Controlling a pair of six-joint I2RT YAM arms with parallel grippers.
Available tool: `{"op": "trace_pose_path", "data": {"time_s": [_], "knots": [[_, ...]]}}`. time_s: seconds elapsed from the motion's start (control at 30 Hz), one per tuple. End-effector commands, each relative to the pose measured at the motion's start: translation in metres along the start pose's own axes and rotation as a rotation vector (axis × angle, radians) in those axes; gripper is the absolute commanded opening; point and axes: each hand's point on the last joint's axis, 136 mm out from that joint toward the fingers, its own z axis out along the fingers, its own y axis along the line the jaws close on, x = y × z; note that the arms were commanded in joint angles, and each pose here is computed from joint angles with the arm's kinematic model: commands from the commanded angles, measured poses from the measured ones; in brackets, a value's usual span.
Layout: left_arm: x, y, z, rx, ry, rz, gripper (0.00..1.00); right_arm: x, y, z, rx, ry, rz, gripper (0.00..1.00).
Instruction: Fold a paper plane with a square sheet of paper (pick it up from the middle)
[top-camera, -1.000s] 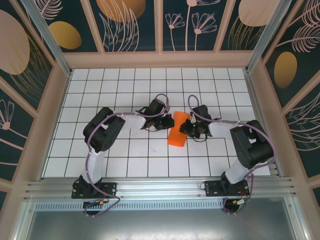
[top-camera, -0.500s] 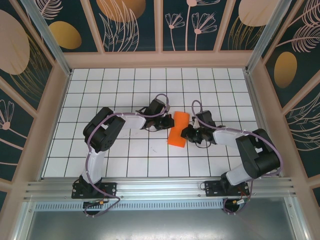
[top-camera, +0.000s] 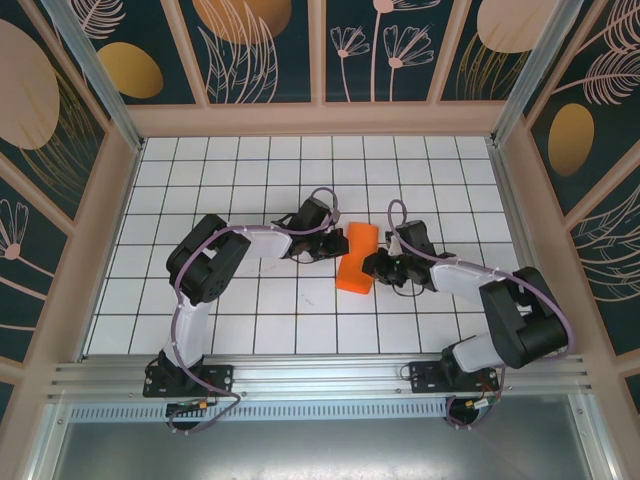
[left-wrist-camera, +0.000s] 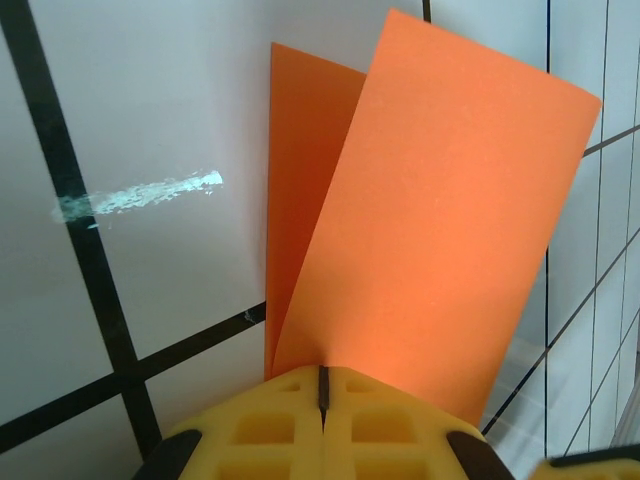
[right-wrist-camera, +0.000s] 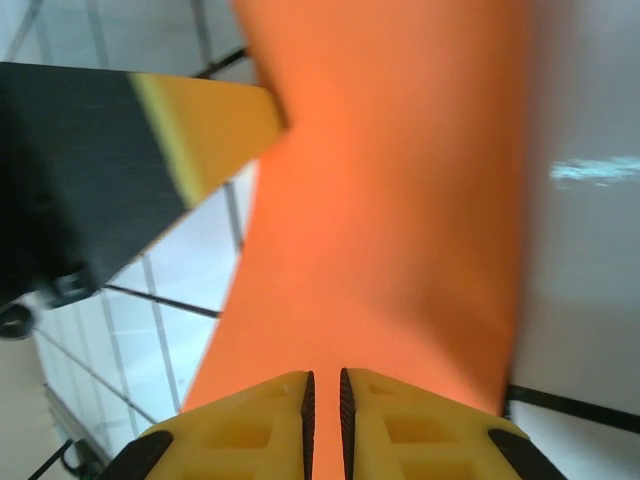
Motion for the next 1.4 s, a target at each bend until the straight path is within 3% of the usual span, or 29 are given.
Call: {"op": "trace_pose_path", "data": {"time_s": [0.0,0.2,0.37,0.7,0.83,1.07,1.23,1.37], "knots": [[0.026,0.037,0.016,-0.103,0.077,-0.025,0.0,0.011,0.009,-0.001,-0.069,0.035,-0.005,0.19],[0.027,0.038,0.017,-0.103,0.081,-0.027,0.0,0.03,-0.013,0.014,-0.039,0.103,0.042,0.19],[0.027,0.038,0.017,-0.103,0.082,-0.026,0.0,0.037,-0.039,0.019,0.071,0.114,0.06,0.19],[0.026,0.038,0.017,-0.104,0.083,-0.024,0.0,0.033,0.009,0.0,-0.067,0.097,-0.017,0.2],[0.027,0.038,0.017,-0.106,0.086,-0.023,0.0,0.046,0.001,0.006,-0.072,0.132,0.003,0.2],[0.028,0.039,0.018,-0.108,0.091,-0.023,0.0,0.057,-0.038,0.018,0.066,0.152,0.051,0.19],[0.028,0.039,0.017,-0.108,0.093,-0.021,0.0,0.044,-0.024,0.008,0.065,0.115,0.022,0.2],[0.029,0.04,0.017,-0.112,0.095,-0.018,0.0,0.01,0.007,-0.011,0.001,0.003,-0.016,0.21]]}}
